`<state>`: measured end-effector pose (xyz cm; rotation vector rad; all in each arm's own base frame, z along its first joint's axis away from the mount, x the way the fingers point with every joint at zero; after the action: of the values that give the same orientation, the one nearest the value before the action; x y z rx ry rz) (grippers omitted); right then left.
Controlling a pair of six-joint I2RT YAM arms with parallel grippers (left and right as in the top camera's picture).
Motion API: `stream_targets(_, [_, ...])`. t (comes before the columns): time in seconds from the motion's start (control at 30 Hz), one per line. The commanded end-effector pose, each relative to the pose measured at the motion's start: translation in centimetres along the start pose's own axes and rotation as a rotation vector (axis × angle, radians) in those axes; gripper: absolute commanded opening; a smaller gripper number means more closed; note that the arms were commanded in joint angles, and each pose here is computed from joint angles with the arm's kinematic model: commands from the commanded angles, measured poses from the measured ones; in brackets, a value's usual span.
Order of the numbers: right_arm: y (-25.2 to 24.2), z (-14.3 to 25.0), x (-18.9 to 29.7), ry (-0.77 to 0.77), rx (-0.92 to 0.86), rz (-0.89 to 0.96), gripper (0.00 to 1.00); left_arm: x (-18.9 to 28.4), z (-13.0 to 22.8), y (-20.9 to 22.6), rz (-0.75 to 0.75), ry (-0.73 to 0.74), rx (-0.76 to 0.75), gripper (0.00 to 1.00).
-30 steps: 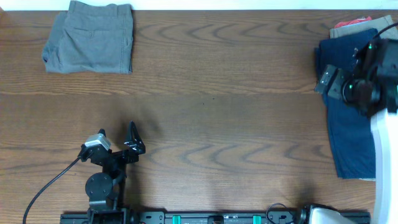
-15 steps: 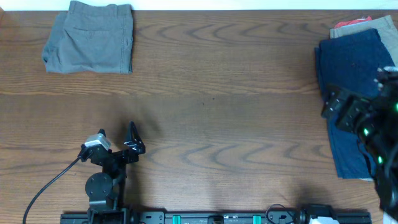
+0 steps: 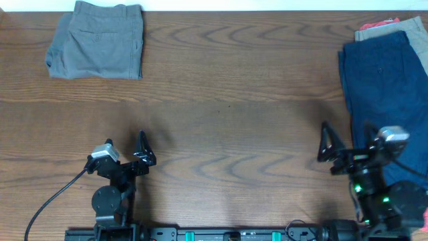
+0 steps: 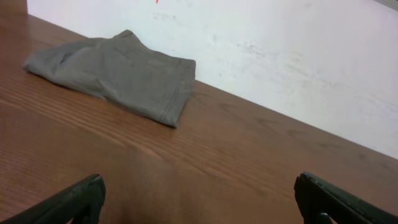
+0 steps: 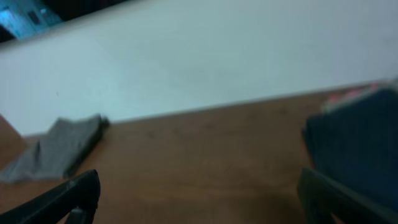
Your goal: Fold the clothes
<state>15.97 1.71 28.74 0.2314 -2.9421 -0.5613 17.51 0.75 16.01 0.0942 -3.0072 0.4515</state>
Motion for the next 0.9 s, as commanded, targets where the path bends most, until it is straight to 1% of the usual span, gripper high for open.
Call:
stream_targets(0.0, [0.0,1.6,0.3,-0.036,0.038,-0.053,0.99,-0.1,1.1,0.5,-0.031,0.039,-0.011,0.98])
stream_targets(0.13, [-0.8,3.6,0.2,-0.081,0.123,-0.068,0.99,-0.1,1.1,0.5,-0.031,0.039,-0.011,0.98])
stream_targets(0.23, [-1.4,5.1,0.0,-0.08,0.121,-0.068,0.99,-0.1,1.1,0.5,-0.031,0.039,-0.011,0.97])
stream_targets(0.67, [-3.3,8.9,-2.5,-0.155,0.132,-0.104,0.99,-0.1,1.1,0.5,-0.031,0.039,-0.011,0.98])
stream_targets(0.87, [-3.2,9.1,-2.5,-0.165,0.242,-0.103,0.99,-0.1,1.1,0.5,-0.031,0.039,-0.011,0.98])
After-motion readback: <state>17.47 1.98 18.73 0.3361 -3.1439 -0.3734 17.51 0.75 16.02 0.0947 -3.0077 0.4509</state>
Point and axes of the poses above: each gripper's point midway between its finger pads, its own x axis back along the fingers, its own y axis along the line the jaws close on, z = x × y, the point moved 7 cm from there along x, back along the fingers, and after that the axes turned 5 degrees about -x, right-handed, at the moved point
